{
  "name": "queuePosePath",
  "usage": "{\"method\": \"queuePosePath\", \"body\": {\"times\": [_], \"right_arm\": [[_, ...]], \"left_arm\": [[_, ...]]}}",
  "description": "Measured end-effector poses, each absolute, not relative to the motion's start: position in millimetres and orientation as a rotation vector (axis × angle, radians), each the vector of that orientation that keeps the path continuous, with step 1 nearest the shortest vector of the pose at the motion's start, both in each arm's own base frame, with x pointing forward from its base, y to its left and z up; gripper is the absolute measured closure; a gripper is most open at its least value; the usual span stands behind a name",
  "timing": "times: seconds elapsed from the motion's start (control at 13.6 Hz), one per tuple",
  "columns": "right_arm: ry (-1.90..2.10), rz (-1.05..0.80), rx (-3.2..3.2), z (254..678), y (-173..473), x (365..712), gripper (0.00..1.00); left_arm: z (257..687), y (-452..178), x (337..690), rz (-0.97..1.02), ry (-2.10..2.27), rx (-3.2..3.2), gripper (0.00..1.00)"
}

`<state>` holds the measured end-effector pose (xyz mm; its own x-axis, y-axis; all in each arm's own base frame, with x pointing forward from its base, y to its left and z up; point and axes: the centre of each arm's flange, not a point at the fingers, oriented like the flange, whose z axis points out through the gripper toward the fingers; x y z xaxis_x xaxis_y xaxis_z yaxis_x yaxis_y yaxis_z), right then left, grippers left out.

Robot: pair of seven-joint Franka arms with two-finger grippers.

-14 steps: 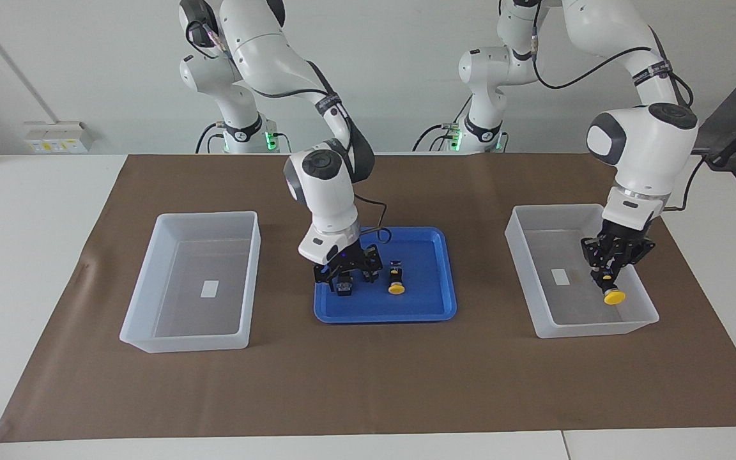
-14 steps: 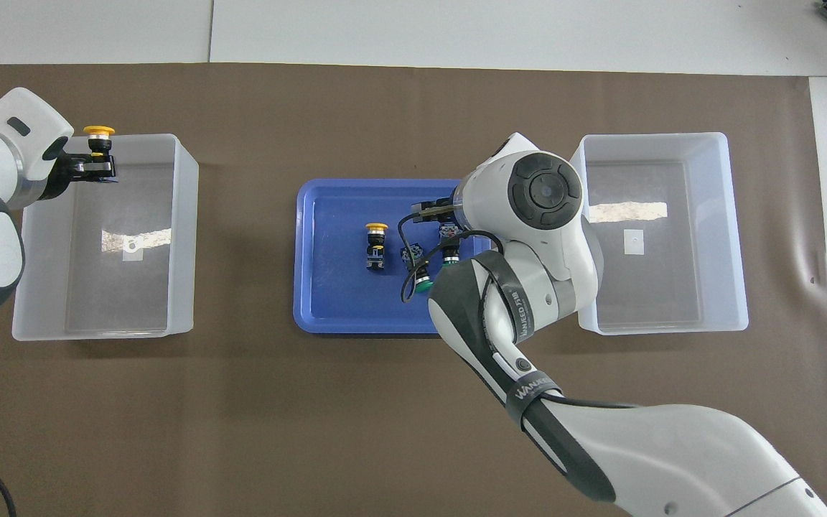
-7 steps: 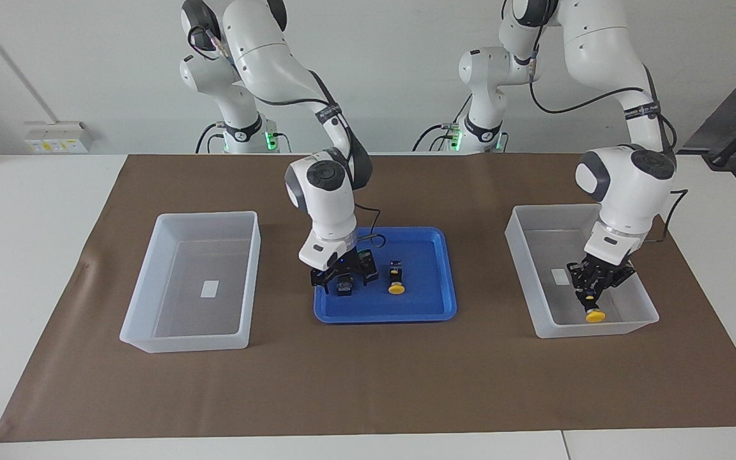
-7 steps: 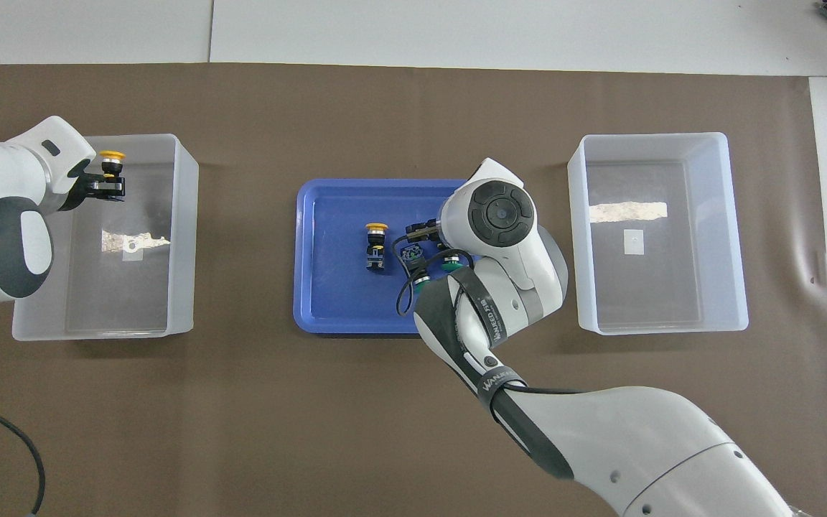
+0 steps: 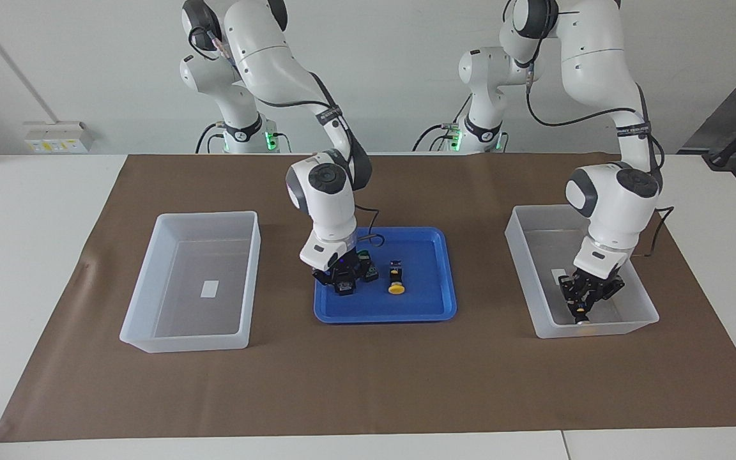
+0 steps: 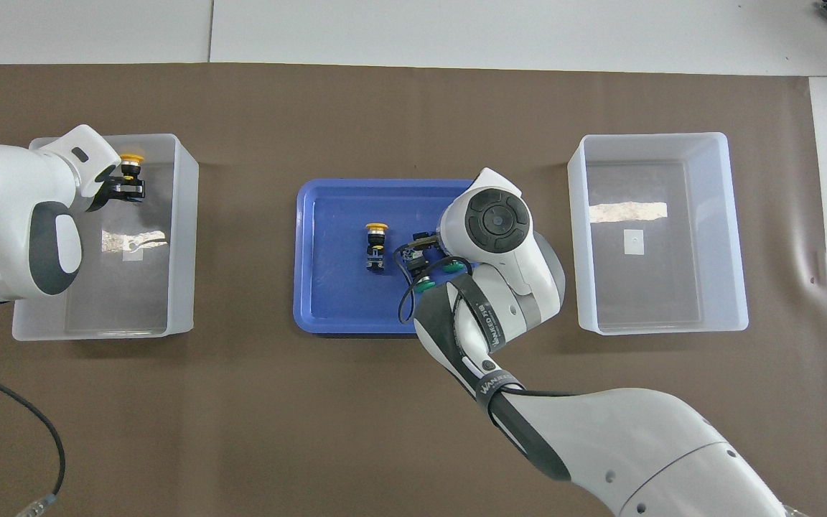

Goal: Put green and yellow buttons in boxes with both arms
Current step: 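Lower the yellow button into the box while the right gripper grasps a green button, then carry the green button to its box while the left gripper returns to the tray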

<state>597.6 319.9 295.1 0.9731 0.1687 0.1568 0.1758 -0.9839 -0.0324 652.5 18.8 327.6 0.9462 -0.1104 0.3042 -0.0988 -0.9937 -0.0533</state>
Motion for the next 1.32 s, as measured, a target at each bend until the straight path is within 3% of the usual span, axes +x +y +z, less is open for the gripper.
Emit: {"method": "queuePosePath", "body": {"times": [0.29,0.66,0.81,1.32], "right_arm": [[-0.248,-0.272,-3.063,324.8,317.1,607.0,0.59],[-0.069,-0.272,-3.073,438.9,221.3,632.0,0.59],[-0.054,-0.265,-3.087,455.7,165.0,641.0,0.59],[-0.207,-0.194,-3.137,383.7,4.1,640.6,0.59]], "left_arm": [[339.8,15.2,657.1,-0.527,0.172,-3.054,0.02],[416.8,-0.6,645.3,-0.534,0.207,-3.061,0.0],[443.7,-21.8,633.5,-0.477,0.255,-3.077,0.0],[450.3,-144.1,612.0,-0.391,0.284,-3.138,0.0]]}}
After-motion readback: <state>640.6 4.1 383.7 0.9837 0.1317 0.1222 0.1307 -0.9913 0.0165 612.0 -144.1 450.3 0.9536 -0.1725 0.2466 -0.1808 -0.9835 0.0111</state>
